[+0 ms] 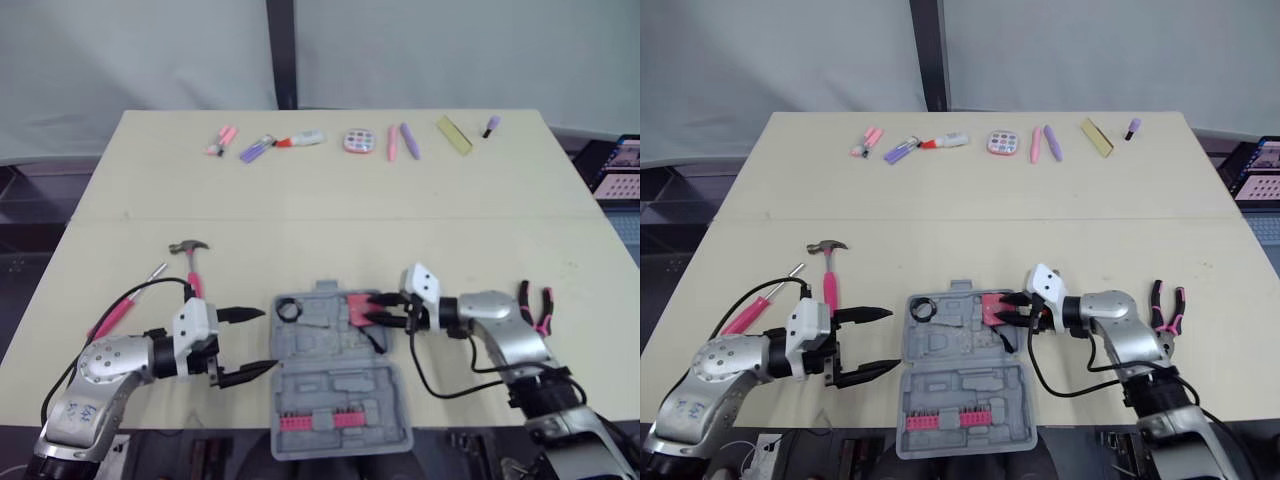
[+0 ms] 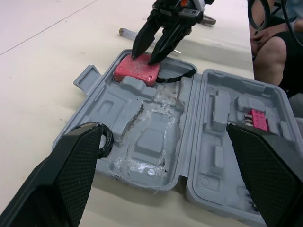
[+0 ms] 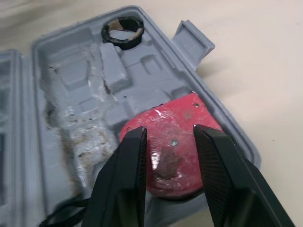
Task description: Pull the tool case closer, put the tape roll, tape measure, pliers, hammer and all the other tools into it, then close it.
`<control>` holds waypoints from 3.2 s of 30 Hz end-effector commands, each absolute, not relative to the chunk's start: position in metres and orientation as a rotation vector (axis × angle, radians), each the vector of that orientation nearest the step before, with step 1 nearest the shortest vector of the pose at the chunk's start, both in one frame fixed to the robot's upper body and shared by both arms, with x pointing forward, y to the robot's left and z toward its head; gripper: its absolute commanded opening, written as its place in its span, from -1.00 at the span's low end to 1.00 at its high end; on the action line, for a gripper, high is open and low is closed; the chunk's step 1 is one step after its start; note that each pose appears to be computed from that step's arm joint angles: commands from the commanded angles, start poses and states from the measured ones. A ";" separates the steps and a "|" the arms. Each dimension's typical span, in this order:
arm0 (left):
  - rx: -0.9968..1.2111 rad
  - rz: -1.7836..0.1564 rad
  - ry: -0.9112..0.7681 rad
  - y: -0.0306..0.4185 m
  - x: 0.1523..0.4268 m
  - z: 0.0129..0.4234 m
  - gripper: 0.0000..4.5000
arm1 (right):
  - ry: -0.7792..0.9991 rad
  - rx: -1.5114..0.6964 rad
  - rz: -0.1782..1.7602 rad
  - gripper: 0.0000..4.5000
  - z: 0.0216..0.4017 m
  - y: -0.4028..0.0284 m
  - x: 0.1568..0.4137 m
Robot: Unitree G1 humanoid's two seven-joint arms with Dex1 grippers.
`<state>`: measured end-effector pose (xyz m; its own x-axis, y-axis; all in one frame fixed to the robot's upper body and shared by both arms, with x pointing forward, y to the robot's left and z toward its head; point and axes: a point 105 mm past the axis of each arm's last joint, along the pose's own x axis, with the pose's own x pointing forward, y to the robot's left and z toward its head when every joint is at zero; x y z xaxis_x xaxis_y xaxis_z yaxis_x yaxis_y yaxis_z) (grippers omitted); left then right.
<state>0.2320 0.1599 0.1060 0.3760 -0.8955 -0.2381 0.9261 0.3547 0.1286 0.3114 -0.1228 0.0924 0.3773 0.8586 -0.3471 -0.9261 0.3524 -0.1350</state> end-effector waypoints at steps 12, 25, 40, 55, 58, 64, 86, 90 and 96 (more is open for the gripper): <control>0.226 -0.975 0.132 0.193 0.213 0.096 1.00 | 0.351 -0.216 0.816 -0.26 0.113 -0.177 0.235; 0.143 -0.838 0.222 0.201 0.171 0.065 1.00 | 0.503 -0.102 0.751 0.98 0.080 -0.191 0.177; 0.134 -0.940 0.172 0.193 0.174 0.087 1.00 | 0.472 -0.086 0.682 0.98 0.079 -0.200 0.189; 0.250 -1.386 0.093 0.136 0.204 0.117 1.00 | 0.307 -0.073 0.118 0.98 0.106 -0.268 0.195; 0.268 -1.408 0.082 0.131 0.210 0.118 1.00 | 0.306 -0.068 -0.028 0.98 0.103 -0.288 0.189; 0.269 -1.431 0.067 0.124 0.213 0.121 1.00 | 0.342 0.000 -0.172 0.98 0.089 -0.313 0.194; 0.281 -1.375 0.062 0.126 0.214 0.122 1.00 | 0.483 0.099 -0.308 0.98 0.044 -0.346 0.229; 0.285 -1.366 0.065 0.128 0.214 0.121 1.00 | 0.486 0.098 -0.306 0.98 0.042 -0.347 0.233; 0.287 -1.361 0.063 0.128 0.214 0.120 1.00 | 0.489 0.105 -0.301 0.98 0.040 -0.346 0.237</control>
<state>0.2162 0.1295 0.1123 0.2131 -0.9511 -0.2238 0.9741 0.1891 0.1237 0.2378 -0.3416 0.0386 0.8424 -0.2418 -0.4815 0.2986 0.9534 0.0438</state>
